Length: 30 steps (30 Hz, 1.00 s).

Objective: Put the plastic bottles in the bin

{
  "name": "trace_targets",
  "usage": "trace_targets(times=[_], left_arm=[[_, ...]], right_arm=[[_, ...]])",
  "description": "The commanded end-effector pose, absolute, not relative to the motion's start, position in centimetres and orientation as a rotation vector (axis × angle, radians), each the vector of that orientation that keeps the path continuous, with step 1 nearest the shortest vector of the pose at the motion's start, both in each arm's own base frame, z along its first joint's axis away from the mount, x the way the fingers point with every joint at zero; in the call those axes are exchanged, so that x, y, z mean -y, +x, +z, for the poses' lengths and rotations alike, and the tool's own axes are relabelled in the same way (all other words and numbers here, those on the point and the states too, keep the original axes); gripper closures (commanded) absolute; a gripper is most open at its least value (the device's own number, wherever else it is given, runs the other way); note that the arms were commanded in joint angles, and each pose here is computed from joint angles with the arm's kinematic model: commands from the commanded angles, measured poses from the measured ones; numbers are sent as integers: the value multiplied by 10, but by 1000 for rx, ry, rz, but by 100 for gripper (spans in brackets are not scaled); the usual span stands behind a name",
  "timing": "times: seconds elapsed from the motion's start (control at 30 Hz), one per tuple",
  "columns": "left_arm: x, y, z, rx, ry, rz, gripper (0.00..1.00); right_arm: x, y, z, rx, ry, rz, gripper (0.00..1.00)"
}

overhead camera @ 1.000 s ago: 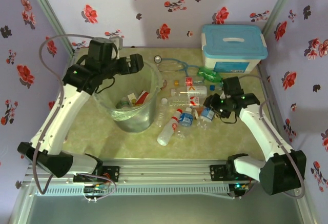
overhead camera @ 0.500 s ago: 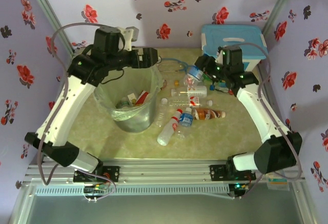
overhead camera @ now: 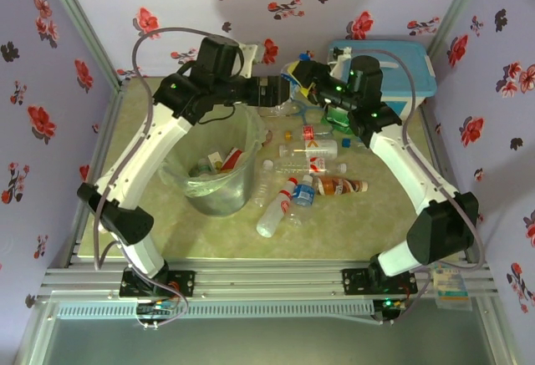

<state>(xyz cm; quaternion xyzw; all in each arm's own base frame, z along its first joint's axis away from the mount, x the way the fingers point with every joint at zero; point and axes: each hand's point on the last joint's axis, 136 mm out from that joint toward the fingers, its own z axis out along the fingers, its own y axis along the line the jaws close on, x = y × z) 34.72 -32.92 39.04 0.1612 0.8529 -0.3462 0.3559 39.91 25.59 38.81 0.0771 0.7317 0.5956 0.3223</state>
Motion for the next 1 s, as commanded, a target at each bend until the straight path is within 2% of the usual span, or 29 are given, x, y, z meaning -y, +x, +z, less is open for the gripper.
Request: trace_targets(times=[0.0, 0.3, 0.67, 0.73, 0.83, 0.97], left_arm=[[338, 351, 392, -2193, 433, -908, 4], [344, 355, 387, -2199, 424, -927, 14], [343, 357, 386, -2194, 426, -919, 46], [344, 357, 386, -2192, 430, -920, 48], [342, 358, 387, -2191, 424, -919, 49], [336, 358, 391, -2183, 411, -917, 50]], right_arm=[[-271, 389, 410, -1836, 107, 1696, 53], [-288, 381, 412, -1848, 28, 1757, 53], [-296, 383, 407, -1867, 10, 1777, 52], [-297, 384, 407, -1867, 8, 1782, 52], [-298, 385, 406, -1867, 2, 1783, 44], [-295, 388, 410, -1866, -6, 1758, 26]])
